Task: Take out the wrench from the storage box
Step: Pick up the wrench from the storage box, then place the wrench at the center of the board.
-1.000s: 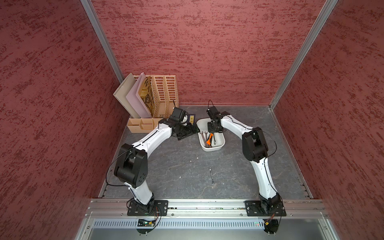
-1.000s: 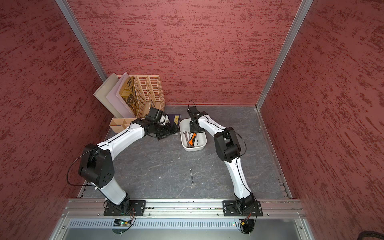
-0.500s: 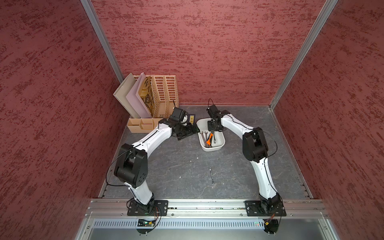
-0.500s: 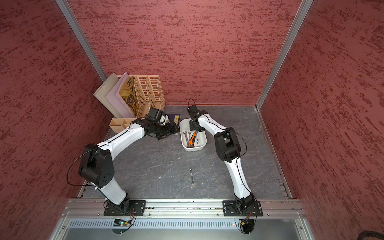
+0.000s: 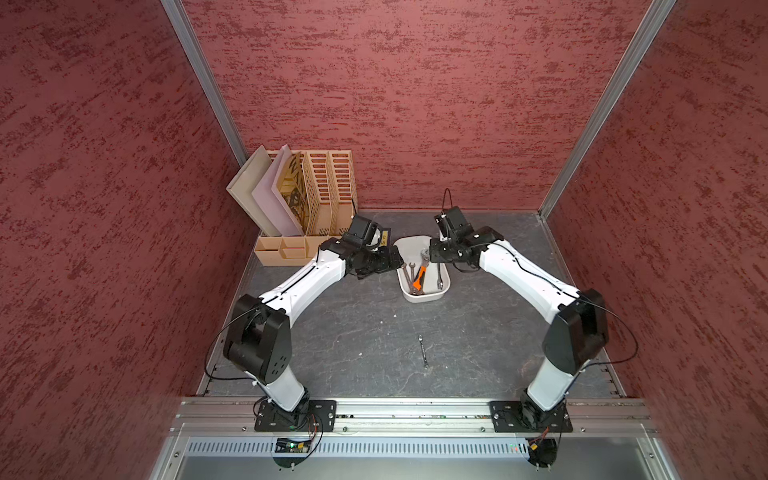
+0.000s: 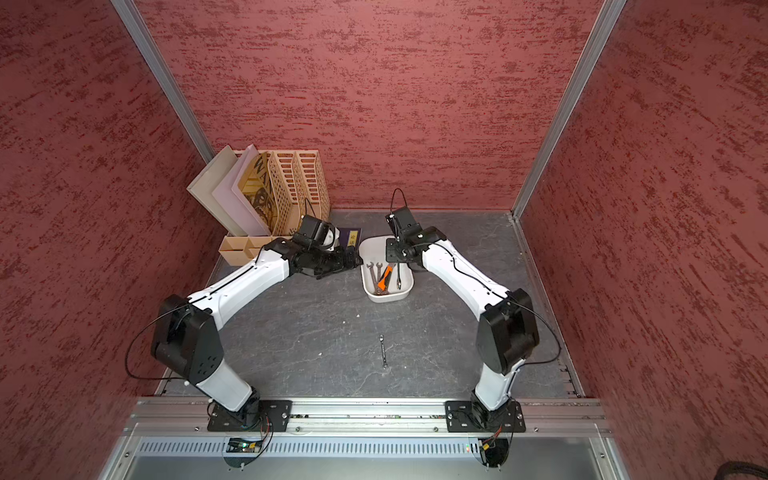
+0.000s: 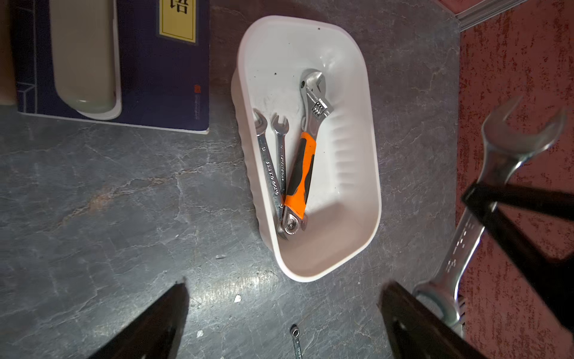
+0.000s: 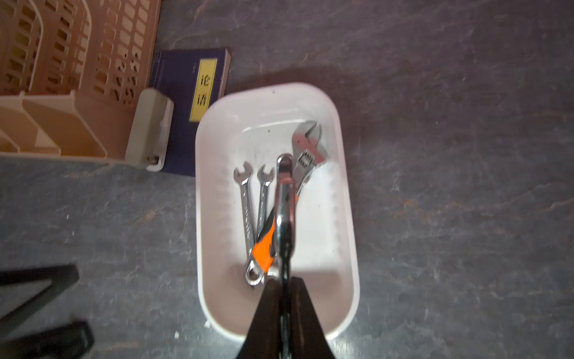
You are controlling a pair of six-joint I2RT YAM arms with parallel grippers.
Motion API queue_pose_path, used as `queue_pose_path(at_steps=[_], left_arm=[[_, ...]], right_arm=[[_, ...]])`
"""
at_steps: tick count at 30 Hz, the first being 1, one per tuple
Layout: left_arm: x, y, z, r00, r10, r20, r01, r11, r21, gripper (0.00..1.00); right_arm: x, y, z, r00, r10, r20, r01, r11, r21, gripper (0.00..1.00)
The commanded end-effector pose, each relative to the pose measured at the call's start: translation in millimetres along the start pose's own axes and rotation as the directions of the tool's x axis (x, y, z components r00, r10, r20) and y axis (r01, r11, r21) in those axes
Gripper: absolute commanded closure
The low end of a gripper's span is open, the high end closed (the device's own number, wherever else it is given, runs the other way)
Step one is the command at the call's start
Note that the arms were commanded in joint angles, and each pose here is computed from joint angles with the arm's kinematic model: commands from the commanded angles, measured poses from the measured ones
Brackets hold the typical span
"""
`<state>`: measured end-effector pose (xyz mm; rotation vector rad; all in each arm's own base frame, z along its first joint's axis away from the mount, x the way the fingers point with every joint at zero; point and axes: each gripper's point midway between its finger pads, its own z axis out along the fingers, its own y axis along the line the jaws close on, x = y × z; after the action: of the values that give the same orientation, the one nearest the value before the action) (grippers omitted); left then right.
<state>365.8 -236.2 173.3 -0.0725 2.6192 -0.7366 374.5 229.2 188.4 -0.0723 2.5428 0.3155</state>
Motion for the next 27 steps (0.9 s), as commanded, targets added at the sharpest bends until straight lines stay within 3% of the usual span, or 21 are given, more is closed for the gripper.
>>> queue_pose_path(at_steps=[1,7,12,27], left_arm=[[0,-5,-14,0.998,0.051,0.039,-0.050,0.999,-0.021,0.00],[4,-7,-21,0.996,0.073,0.051,-0.071,0.997,-0.029,0.00],[5,-5,-21,0.995,0.072,0.063,-0.070,0.997,-0.031,0.00],[7,-6,-13,0.996,0.071,0.054,-0.071,0.997,-0.009,0.00]], right_arm=[[42,15,-13,1.000,0.023,-0.021,-0.025,0.997,-0.066,1.00],[134,30,-14,0.991,0.032,-0.133,-0.051,0.988,-0.142,1.00],[183,35,8,0.977,0.052,-0.208,-0.091,0.979,-0.182,1.00],[225,16,52,0.959,0.014,-0.285,-0.049,0.992,-0.116,1.00]])
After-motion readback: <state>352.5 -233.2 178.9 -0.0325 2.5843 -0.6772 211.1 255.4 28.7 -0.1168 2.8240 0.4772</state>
